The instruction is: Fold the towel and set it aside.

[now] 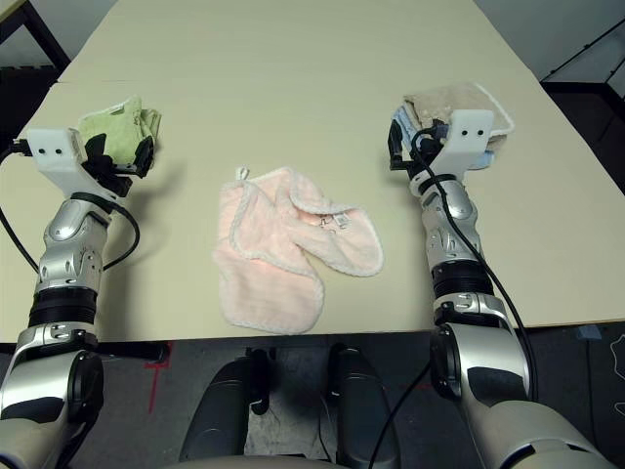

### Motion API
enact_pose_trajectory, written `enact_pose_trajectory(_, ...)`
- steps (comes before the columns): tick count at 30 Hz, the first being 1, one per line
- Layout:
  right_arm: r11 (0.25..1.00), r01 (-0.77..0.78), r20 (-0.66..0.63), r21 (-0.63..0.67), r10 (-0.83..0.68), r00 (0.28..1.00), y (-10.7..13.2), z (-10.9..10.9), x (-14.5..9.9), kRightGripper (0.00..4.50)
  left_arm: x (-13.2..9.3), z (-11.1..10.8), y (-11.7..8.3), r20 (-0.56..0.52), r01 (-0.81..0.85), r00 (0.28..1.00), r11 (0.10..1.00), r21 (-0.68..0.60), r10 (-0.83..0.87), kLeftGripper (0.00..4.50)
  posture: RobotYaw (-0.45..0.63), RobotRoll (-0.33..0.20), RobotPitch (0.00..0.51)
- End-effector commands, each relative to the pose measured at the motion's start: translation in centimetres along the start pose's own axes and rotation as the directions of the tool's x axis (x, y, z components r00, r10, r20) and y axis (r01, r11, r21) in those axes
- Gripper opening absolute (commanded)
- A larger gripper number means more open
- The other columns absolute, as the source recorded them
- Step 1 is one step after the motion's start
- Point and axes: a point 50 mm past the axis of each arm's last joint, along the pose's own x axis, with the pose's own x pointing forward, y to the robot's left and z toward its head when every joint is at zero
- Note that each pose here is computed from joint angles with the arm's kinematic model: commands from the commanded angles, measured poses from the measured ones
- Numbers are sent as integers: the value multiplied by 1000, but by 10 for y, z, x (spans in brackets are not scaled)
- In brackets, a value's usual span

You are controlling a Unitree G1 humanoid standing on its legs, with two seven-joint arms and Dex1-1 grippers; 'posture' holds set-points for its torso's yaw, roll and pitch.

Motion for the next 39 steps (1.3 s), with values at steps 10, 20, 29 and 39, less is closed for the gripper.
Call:
enact_pose_trajectory(10, 998, -61, -32, -23, 60, 998, -3, 0, 0, 4479, -27, 6, -15, -121, 506, 855, 862, -20, -505, 4500, 8, 0, 217)
enact_pose_trajectory(20, 966, -245, -91, -78, 238, 967, 14, 8, 8, 4479, -36, 8, -19, -174, 595, 793, 804, 11, -584, 4500, 20, 0, 213)
enact_pose_trajectory(29, 808, -556, -215, -196, 518, 828, 28, 35, 10, 4479, -38, 13, -22, -164, 637, 762, 771, 18, -626, 4500, 23, 0, 208)
enact_pose_trajectory(39, 453, -856, -352, -250, 781, 516, 48, 50, -14, 4479, -39, 14, -26, -166, 652, 749, 758, 14, -641, 4500, 23, 0, 208)
